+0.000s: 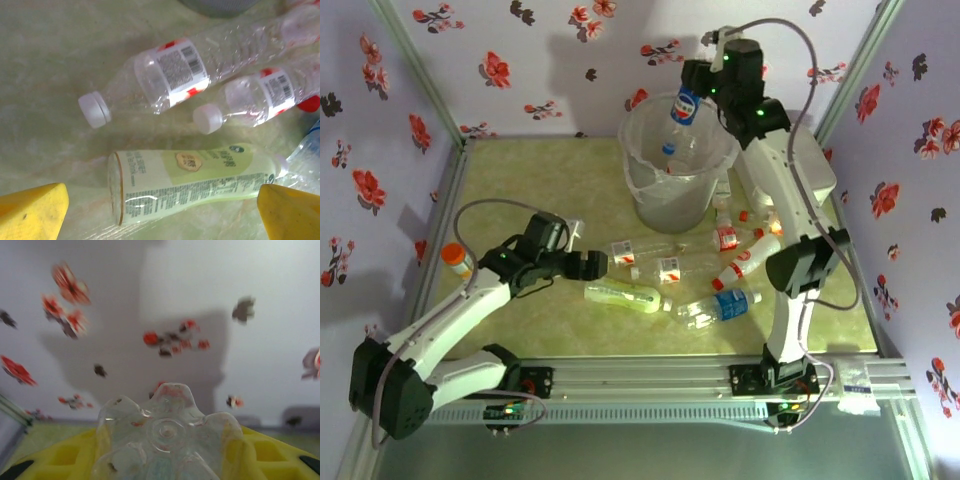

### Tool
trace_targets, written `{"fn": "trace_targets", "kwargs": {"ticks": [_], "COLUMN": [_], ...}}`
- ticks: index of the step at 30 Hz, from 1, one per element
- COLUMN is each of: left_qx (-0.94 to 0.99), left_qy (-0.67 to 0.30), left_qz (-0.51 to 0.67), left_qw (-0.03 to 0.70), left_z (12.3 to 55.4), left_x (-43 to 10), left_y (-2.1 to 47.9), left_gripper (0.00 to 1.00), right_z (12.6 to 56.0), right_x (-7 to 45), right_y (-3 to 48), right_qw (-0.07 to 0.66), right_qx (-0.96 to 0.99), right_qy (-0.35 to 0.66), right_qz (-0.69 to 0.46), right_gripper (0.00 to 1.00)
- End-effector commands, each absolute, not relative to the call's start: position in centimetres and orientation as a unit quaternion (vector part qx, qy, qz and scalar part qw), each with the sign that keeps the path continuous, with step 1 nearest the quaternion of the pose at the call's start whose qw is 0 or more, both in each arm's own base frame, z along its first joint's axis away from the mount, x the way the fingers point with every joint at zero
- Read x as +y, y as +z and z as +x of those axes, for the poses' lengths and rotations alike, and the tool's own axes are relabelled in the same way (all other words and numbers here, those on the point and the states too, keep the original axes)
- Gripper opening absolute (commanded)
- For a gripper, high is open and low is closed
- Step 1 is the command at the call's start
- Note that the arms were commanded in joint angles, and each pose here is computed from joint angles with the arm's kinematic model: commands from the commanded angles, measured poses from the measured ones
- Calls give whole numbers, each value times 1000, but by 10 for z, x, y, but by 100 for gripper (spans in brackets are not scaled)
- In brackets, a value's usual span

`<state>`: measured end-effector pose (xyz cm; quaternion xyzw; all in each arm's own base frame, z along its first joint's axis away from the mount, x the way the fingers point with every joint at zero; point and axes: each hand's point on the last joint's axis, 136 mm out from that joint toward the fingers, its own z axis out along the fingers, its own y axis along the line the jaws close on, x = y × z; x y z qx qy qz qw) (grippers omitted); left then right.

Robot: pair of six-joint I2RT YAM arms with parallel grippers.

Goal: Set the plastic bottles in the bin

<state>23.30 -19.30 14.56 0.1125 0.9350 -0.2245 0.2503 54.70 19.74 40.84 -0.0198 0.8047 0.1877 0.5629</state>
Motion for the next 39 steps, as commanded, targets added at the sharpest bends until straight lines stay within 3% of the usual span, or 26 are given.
{"fn": "trace_targets", "kwargs": {"ticks": [1, 10, 16, 23, 30, 39], "left_qx": [934, 925, 917, 901, 882, 854], "left_qy": [-210, -181, -154, -134, -131, -123], "left_qz": [132, 211, 267, 331, 388, 465], "left_qw": [256, 259, 254, 245, 234, 196], "left_z": [237, 257, 274, 284, 290, 293], "left_x": [-195, -210, -220, -234, -257, -281], "left_y": [138, 140, 137, 134, 125, 97], "left_gripper": [97, 97, 98, 93, 87, 93], "right_z": [546, 560, 555, 525, 461, 368], "right_x": [203, 220, 219, 200, 176, 141], "right_y": [380, 292, 296, 360, 413, 375], "right_qw": [519, 435, 429, 471, 499, 483], "right_qx": [829, 871, 873, 855, 840, 850], "right_qy": [209, 229, 232, 216, 209, 212], "right_qz": [-12, 0, -2, -16, -36, -7], "right_gripper": [37, 40, 72, 87, 90, 90]}}
